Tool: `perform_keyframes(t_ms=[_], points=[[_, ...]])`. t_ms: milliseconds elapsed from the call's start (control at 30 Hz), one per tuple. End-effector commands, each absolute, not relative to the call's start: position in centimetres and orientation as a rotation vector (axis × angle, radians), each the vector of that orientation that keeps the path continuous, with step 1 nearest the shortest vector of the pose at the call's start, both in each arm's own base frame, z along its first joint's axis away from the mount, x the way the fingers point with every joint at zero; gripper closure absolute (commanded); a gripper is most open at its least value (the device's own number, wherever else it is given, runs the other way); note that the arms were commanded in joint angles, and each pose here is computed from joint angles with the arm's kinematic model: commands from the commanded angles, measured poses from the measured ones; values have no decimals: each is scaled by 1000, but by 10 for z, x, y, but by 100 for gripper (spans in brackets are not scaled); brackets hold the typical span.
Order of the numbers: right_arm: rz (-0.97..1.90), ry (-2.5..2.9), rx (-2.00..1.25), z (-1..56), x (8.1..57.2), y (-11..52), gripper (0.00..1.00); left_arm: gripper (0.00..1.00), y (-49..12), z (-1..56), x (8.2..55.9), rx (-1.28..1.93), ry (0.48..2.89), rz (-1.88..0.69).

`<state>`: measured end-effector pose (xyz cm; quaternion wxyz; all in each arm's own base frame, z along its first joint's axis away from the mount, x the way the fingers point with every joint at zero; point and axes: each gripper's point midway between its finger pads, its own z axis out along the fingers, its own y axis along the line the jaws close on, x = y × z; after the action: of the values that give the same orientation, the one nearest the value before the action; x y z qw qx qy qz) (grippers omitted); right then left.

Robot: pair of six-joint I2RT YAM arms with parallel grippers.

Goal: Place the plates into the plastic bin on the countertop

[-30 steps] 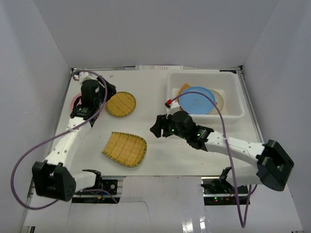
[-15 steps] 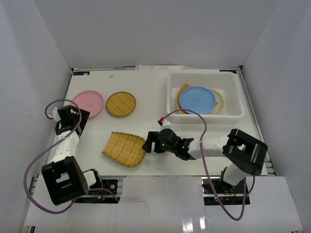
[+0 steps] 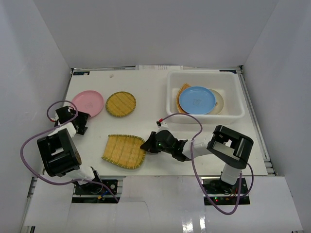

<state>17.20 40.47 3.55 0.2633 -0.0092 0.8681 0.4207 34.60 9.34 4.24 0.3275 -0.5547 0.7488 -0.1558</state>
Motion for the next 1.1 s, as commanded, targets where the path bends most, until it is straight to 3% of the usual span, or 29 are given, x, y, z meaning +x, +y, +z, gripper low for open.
perform_keyframes(t_ms=[0,67,267,467,633,700,800,833,1000,1033,1067], points=[[1170,2275,-44,57,169,398,92,23,100,57,366,-1414,1913,-450],[1220,2197,-83,88,167,394,92,29,101,55,369,-1423,1913,-449],[1190,1900,-195,206,182,370,92,32,110,46,381,-1442,1928,-428],[958,1714,-61,283,264,272,92,38,115,35,386,-1468,1937,-399],[729,1695,188,278,331,155,92,53,123,32,388,-1458,1941,-354],[698,1726,280,261,350,115,92,71,123,32,390,-1446,1949,-354],[681,1779,406,230,366,75,92,88,122,34,388,-1441,1949,-356],[678,1788,429,224,370,69,92,99,124,35,387,-1442,1947,-337],[630,1877,500,187,394,47,91,100,126,74,383,-1388,1869,-336],[627,1885,505,185,395,46,88,100,125,84,383,-1378,1845,-348],[626,1890,509,183,396,45,75,100,124,94,382,-1363,1818,-357]])
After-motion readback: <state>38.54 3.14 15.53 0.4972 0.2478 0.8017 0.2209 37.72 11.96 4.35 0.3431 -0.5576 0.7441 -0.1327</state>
